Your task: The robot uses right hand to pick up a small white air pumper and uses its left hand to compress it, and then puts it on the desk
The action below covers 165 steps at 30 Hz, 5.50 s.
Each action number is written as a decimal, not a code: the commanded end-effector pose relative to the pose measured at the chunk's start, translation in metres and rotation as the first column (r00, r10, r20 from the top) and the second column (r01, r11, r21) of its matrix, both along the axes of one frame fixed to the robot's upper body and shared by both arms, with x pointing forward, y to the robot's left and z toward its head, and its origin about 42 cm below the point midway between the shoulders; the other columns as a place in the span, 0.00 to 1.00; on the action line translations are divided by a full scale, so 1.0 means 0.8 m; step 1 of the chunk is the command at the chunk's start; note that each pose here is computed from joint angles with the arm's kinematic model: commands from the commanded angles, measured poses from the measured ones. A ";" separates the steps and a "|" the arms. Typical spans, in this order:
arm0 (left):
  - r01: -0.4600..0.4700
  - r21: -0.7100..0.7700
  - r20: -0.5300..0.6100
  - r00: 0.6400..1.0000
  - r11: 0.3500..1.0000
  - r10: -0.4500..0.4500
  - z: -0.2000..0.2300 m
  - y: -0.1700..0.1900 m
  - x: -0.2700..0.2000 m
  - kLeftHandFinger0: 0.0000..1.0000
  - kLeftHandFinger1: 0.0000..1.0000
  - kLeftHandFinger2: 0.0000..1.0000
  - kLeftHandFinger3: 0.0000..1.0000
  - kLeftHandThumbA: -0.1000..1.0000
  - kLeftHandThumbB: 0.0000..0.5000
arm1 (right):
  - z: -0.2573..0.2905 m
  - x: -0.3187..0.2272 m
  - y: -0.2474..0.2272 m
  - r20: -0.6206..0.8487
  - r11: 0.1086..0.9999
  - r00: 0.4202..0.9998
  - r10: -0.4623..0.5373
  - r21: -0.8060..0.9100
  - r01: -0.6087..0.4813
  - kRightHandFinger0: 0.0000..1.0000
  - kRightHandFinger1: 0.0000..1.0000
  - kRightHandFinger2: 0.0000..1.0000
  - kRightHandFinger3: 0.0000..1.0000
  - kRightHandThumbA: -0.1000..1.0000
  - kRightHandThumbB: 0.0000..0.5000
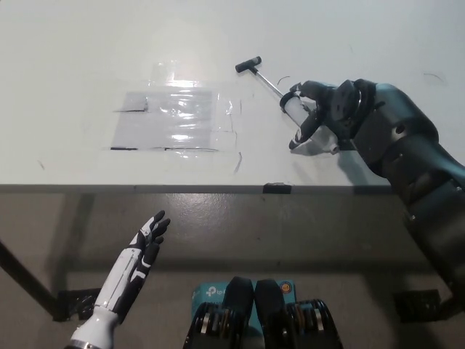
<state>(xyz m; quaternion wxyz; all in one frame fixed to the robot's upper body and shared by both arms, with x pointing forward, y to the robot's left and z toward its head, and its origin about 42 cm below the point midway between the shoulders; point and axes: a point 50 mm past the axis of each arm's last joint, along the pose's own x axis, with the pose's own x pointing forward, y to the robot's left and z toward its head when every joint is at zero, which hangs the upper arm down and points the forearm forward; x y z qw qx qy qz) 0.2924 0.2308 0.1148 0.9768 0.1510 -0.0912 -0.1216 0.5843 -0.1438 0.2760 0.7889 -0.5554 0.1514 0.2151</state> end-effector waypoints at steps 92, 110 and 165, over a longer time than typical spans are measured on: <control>-0.169 -0.262 0.365 0.894 0.950 0.260 0.135 0.052 0.054 1.00 1.00 1.00 1.00 1.00 0.33 | 0.043 -0.164 -0.107 0.021 0.844 0.907 0.420 0.359 -0.399 0.06 0.48 0.74 0.79 0.00 0.25; -0.061 -0.220 0.380 0.914 0.974 0.143 0.145 -0.001 0.079 1.00 1.00 1.00 1.00 1.00 0.52 | 0.051 -0.223 -0.075 0.003 0.799 0.858 0.513 0.364 -0.479 0.12 0.52 0.77 0.87 0.00 0.18; 0.100 -0.247 0.323 0.946 0.964 -0.015 0.153 -0.059 0.094 1.00 1.00 1.00 1.00 1.00 0.51 | 0.058 -0.218 -0.031 0.006 0.749 0.789 0.615 0.310 -0.586 0.27 0.57 0.75 0.81 0.00 0.27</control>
